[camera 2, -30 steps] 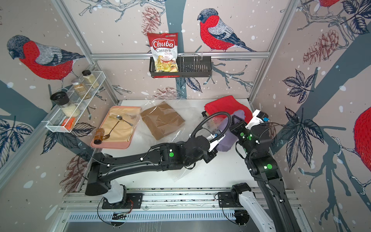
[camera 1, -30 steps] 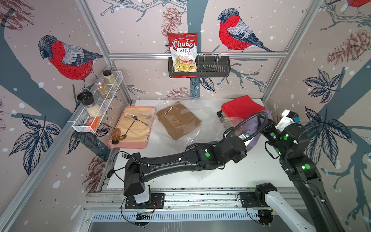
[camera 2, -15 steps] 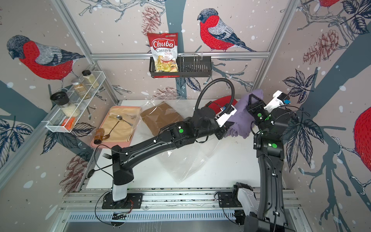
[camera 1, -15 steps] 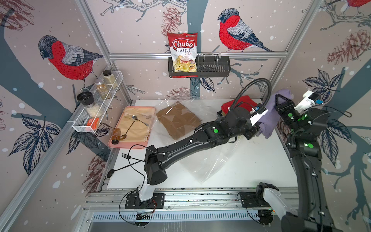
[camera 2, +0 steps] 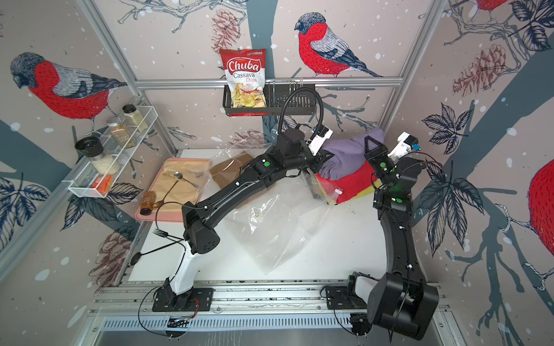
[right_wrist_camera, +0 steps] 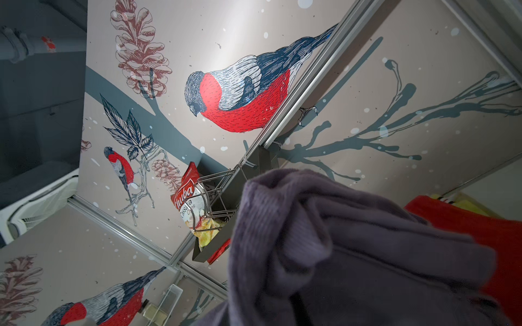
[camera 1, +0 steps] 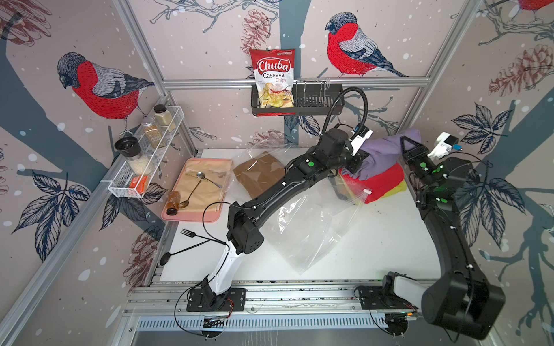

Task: Take the trousers out of the vacuum bag
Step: Place the trousers at the corner of the board.

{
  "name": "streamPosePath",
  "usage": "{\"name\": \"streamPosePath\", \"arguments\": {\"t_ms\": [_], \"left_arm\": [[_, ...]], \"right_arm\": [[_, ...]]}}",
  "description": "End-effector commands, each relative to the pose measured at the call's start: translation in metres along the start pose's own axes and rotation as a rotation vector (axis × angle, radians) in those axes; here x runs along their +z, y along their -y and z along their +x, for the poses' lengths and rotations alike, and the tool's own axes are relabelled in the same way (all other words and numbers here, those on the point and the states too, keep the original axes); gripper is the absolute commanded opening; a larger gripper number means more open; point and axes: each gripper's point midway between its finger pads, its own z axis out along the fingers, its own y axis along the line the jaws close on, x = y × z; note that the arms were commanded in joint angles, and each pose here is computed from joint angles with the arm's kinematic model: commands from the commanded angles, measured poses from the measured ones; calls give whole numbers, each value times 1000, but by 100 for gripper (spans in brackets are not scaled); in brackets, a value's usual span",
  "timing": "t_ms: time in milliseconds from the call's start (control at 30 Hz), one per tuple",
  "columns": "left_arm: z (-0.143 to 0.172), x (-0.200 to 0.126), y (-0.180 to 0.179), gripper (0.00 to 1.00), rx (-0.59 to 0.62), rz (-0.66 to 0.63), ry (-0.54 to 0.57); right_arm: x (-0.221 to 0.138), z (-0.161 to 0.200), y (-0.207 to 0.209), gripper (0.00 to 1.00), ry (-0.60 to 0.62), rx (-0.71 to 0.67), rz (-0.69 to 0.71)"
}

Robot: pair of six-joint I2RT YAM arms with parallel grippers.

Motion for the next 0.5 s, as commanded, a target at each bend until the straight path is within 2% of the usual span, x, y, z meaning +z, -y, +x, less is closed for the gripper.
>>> {"name": "streamPosePath", "arguments": {"t_ms": [0, 467], "left_arm": [[-36, -2, -13, 0, 15, 18, 142], [-50, 4, -73, 0, 49, -82, 282]], "right_arm": [[7, -16, -30, 0, 58, -38, -182], [59, -12, 2, 0, 63, 3, -282]]}}
